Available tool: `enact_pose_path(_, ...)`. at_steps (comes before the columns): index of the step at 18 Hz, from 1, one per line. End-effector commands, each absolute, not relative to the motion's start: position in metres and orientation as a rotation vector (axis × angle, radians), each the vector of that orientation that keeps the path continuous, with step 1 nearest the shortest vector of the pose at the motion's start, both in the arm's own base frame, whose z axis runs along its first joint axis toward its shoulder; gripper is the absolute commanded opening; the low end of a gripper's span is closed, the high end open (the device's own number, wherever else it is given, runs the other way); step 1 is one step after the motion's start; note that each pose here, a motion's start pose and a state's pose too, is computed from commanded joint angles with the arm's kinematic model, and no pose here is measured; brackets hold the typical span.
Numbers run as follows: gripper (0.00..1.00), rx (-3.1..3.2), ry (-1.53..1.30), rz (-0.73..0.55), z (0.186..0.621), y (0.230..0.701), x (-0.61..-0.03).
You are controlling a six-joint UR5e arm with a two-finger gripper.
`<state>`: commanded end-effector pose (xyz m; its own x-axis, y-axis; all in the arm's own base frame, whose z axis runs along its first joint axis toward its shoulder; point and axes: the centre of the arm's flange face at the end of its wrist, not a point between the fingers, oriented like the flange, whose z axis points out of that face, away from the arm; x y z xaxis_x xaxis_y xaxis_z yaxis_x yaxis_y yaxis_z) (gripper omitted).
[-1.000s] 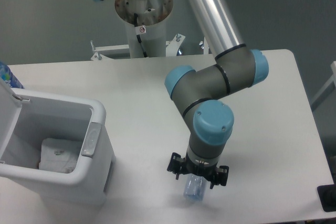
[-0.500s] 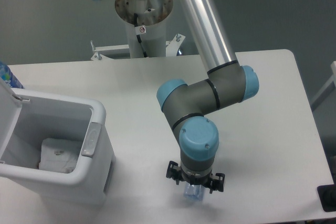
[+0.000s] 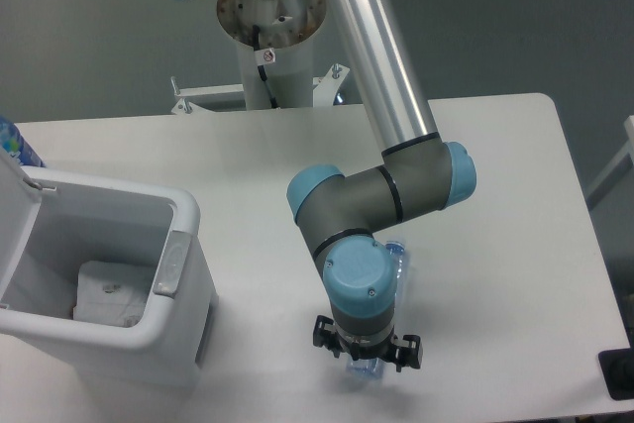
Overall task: Place the trash in the trash can
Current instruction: 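Close the gripper on the bottle's end and lift it upright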
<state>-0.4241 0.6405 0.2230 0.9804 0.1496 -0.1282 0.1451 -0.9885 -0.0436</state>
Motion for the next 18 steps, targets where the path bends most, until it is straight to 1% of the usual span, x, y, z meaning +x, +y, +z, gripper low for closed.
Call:
enact_pose_path(4,1.0,-3.129,-0.25,0.255,0.213,0.639,-0.428)
enact_pose_path(12,1.0,-3.145,-0.287,0.29,0.202,0.642,-0.427)
enact_pose_path(15,0.93,-3.146,-0.306,0.29,0.197,0.644,-0.427)
enact_pose_path(18,0.9,-3.153,-0.309,0.296,0.194,0.644,-0.428)
